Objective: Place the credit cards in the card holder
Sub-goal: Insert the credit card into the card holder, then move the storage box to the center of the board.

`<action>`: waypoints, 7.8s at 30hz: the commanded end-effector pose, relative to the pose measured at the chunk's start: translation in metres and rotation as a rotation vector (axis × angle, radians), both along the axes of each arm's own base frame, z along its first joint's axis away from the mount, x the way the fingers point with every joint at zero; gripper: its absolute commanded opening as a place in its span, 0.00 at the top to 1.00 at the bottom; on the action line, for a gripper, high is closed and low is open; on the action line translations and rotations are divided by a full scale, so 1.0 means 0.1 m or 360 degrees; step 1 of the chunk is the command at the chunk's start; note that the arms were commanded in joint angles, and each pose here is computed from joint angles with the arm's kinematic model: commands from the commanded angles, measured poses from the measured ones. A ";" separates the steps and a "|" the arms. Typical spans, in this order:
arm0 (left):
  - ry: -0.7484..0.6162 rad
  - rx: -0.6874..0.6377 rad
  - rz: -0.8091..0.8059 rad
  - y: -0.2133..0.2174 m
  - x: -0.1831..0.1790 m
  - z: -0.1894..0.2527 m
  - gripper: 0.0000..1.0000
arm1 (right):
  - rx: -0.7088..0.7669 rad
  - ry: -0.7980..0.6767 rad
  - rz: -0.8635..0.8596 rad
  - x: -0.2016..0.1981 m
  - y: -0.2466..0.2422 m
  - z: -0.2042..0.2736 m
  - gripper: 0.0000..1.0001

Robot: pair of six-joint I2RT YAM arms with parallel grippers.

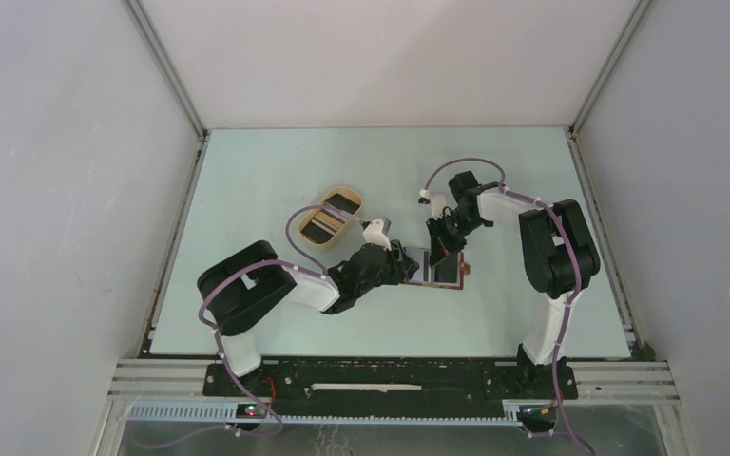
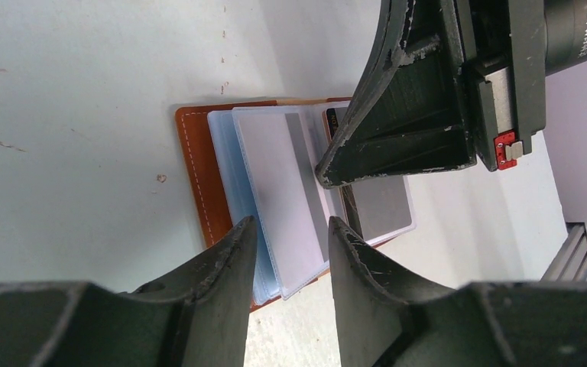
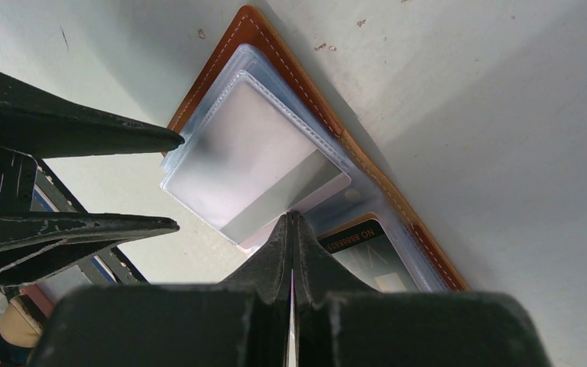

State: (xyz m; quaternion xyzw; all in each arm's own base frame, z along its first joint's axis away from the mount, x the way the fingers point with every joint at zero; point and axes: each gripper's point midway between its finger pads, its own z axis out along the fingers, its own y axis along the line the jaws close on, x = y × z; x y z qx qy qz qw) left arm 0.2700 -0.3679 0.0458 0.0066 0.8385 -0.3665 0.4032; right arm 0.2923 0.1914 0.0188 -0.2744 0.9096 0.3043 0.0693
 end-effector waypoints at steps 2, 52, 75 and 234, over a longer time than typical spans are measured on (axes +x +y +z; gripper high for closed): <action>-0.0026 -0.0066 -0.0001 -0.12 0.10 0.16 0.55 | -0.0049 -0.0005 -0.0006 0.05 -0.02 -0.01 0.99; 0.0039 -0.0171 -0.0017 -0.12 0.12 0.15 0.50 | -0.0029 -0.0018 0.0012 0.05 0.00 0.05 0.99; -0.0085 -0.0097 0.0022 -0.06 0.10 0.30 0.51 | -0.0026 -0.0016 0.0018 0.04 0.00 0.06 0.99; -0.0096 0.0884 0.0174 2.48 1.75 1.39 0.13 | 0.0508 -0.1091 0.0458 -0.26 0.05 1.92 0.36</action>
